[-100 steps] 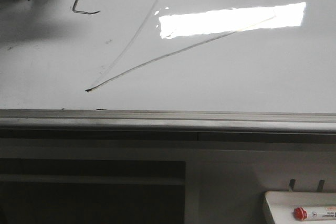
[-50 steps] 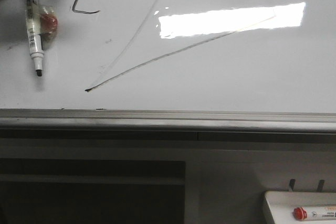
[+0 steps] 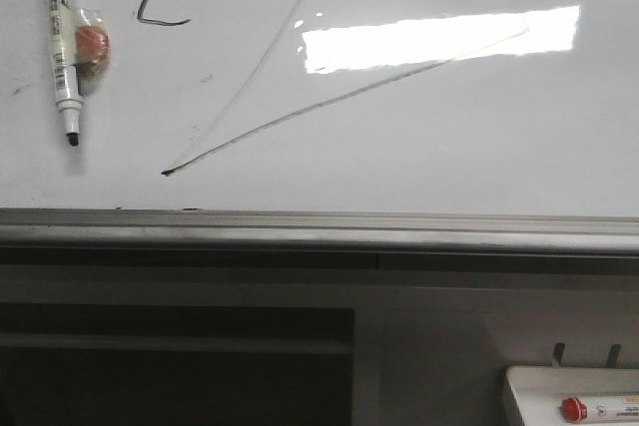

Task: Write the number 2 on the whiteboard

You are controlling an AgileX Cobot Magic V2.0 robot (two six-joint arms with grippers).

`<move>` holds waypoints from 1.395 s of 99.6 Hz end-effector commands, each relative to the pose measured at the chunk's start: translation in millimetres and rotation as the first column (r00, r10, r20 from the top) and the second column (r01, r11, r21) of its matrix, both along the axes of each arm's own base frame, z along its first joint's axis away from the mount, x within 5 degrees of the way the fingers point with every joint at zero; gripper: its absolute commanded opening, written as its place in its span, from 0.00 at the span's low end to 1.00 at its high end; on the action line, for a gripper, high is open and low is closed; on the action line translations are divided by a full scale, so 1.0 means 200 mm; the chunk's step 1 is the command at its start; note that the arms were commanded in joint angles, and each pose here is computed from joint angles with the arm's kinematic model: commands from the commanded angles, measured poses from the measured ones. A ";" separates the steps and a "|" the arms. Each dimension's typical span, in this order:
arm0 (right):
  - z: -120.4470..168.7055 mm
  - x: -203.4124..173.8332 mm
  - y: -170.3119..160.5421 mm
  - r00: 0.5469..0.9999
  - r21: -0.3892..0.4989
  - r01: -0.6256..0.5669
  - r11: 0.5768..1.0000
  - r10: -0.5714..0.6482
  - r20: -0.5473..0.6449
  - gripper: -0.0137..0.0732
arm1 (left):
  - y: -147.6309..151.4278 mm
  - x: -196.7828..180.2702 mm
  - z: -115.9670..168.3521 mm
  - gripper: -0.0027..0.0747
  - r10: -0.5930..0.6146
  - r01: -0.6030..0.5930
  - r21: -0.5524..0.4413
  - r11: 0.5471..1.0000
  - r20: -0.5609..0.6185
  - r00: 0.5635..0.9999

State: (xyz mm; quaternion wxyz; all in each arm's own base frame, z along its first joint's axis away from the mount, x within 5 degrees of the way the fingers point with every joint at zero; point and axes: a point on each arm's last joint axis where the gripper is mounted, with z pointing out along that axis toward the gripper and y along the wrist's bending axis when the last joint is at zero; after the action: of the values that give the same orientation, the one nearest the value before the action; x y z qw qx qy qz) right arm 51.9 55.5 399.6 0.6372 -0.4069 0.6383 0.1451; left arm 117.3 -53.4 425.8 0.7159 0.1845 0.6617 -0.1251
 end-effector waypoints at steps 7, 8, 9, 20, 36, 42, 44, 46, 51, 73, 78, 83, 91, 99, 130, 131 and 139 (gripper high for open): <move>-0.10 -0.01 -0.10 0.985 0.069 0.174 0.982 -0.175 0.012 0.08 | 0.07 -0.19 -0.09 0.01 -0.016 0.017 0.043 0.999 -0.019 1.000; -0.12 -0.01 -0.11 0.983 0.062 0.184 0.981 -0.185 0.015 0.08 | 0.07 -0.21 -0.11 0.01 -0.018 0.019 0.043 0.999 -0.023 1.000; -0.13 -0.01 -0.11 0.981 0.067 0.194 0.979 -0.195 0.013 0.08 | 0.08 -0.21 -0.12 0.01 -0.020 0.021 0.044 0.999 -0.030 0.999; -0.29 -0.03 -0.16 0.970 0.112 0.239 0.965 -0.243 0.023 0.08 | 0.10 -0.29 -0.30 0.01 -0.043 0.044 0.007 0.999 -0.073 0.996; -0.53 -0.07 -0.19 0.965 0.128 0.232 0.964 -0.245 0.090 0.08 | 0.12 -0.37 -0.54 0.01 -0.067 0.059 -0.091 0.994 -0.091 0.994; -0.55 -0.08 -0.19 0.966 0.129 0.232 0.964 -0.244 0.088 0.08 | 0.12 -0.37 -0.58 0.01 -0.068 0.059 -0.090 0.994 -0.100 0.993; -0.56 -0.07 -0.19 0.966 0.128 0.232 0.964 -0.244 0.087 0.08 | 0.12 -0.37 -0.59 0.01 -0.068 0.059 -0.090 0.994 -0.102 0.992; -0.56 -0.07 -0.19 0.966 0.125 0.233 0.964 -0.244 0.084 0.08 | 0.12 -0.37 -0.60 0.01 -0.068 0.059 -0.088 0.994 -0.106 0.992; -0.57 -0.07 -0.19 0.966 0.123 0.233 0.965 -0.244 0.083 0.08 | 0.12 -0.36 -0.61 0.01 -0.068 0.058 -0.084 0.995 -0.118 0.991; -0.58 -0.07 -0.19 0.966 0.109 0.239 0.965 -0.247 0.070 0.08 | 0.11 -0.35 -0.66 0.01 -0.067 0.056 -0.075 0.996 -0.145 0.987; -0.58 -0.07 -0.19 0.966 0.109 0.239 0.965 -0.247 0.070 0.08 | 0.11 -0.35 -0.67 0.01 -0.066 0.056 -0.074 0.996 -0.148 0.987; -0.58 -0.07 -0.19 0.966 0.109 0.239 0.965 -0.247 0.070 0.08 | 0.11 -0.35 -0.67 0.01 -0.066 0.056 -0.073 0.996 -0.150 0.987; -0.58 -0.07 -0.19 0.966 0.109 0.239 0.965 -0.247 0.070 0.08 | 0.11 -0.35 -0.67 0.01 -0.066 0.056 -0.073 0.996 -0.151 0.986; -0.58 -0.07 -0.19 0.966 0.109 0.239 0.965 -0.247 0.070 0.08 | 0.11 -0.35 -0.67 0.01 -0.066 0.056 -0.073 0.996 -0.151 0.986; -0.58 -0.07 -0.19 0.966 0.109 0.239 0.965 -0.247 0.070 0.08 | 0.17 -0.34 -0.76 0.01 0.077 -0.075 -0.047 0.996 0.052 0.996; -0.58 -0.07 -0.19 0.966 0.109 0.239 0.965 -0.247 0.070 0.08 | 0.17 -0.34 -0.78 0.01 0.087 -0.084 -0.043 0.995 0.056 0.995; -0.58 -0.07 -0.19 0.966 0.109 0.239 0.965 -0.247 0.070 0.08 | 0.20 -0.35 -0.84 0.01 0.162 -0.158 -0.041 0.987 0.148 0.976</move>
State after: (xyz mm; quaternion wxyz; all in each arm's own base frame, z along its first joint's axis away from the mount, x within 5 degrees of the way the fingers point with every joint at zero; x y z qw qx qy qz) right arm 38.4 17.0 270.4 0.6637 -0.3040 0.6787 0.0801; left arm 49.9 -21.1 252.2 0.7112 0.1569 0.6776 -0.1024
